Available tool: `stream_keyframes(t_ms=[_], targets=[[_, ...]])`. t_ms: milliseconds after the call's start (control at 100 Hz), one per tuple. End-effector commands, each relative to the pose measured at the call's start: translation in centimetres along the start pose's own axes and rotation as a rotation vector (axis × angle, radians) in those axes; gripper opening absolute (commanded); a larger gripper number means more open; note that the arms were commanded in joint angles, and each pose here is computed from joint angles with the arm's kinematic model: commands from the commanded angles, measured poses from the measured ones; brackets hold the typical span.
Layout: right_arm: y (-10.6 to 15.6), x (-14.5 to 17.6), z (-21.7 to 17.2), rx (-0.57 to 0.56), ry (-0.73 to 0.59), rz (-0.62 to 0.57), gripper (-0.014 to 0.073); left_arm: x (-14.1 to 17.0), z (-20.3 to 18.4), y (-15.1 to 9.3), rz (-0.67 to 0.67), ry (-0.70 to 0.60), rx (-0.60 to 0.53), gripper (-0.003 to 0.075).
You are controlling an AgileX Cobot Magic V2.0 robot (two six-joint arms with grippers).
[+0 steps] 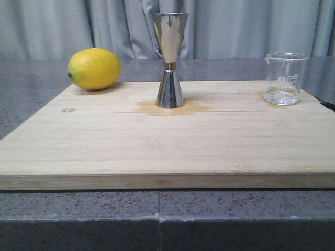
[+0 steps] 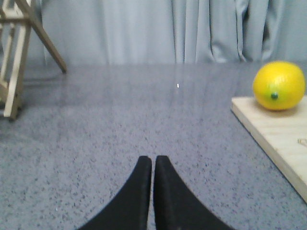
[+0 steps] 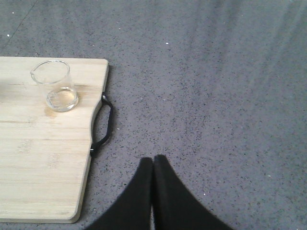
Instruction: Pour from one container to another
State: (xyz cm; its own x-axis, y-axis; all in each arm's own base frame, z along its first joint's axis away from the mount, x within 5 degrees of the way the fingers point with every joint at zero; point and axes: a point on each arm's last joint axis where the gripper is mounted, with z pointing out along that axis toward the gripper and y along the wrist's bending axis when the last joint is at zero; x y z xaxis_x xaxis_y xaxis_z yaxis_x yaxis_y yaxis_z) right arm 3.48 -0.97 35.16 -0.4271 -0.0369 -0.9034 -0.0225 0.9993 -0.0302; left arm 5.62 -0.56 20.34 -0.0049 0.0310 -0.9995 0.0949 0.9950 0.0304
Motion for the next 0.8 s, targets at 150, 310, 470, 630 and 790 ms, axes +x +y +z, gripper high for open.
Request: stream_keyframes(t_ms=[150, 310, 470, 630, 790], targets=[[-0.12, -1.18, -0.25, 0.016, -0.079, -0.021, -0.0072, -0.21, -0.13, 0.11, 0.042, -0.112, -0.018, -0.0019], [-0.13, -1.15, -0.25, 0.016, -0.076, -0.021, -0.0072, -0.21, -0.13, 0.11, 0.042, -0.112, -0.018, -0.0019], [-0.13, -1.15, -0.25, 0.016, -0.076, -0.021, -0.0072, -0.21, -0.13, 0.11, 0.042, -0.112, -0.018, -0.0019], [-0.13, -1.15, -0.25, 0.016, -0.076, -0.021, -0.0072, -0.2, -0.13, 0.24, 0.043, -0.11, -0.042, -0.0019], [-0.13, -1.15, -0.25, 0.016, -0.076, -0.021, -0.0072, -0.2, -0.14, 0.36, 0.044, -0.109, -0.063, -0.0019]])
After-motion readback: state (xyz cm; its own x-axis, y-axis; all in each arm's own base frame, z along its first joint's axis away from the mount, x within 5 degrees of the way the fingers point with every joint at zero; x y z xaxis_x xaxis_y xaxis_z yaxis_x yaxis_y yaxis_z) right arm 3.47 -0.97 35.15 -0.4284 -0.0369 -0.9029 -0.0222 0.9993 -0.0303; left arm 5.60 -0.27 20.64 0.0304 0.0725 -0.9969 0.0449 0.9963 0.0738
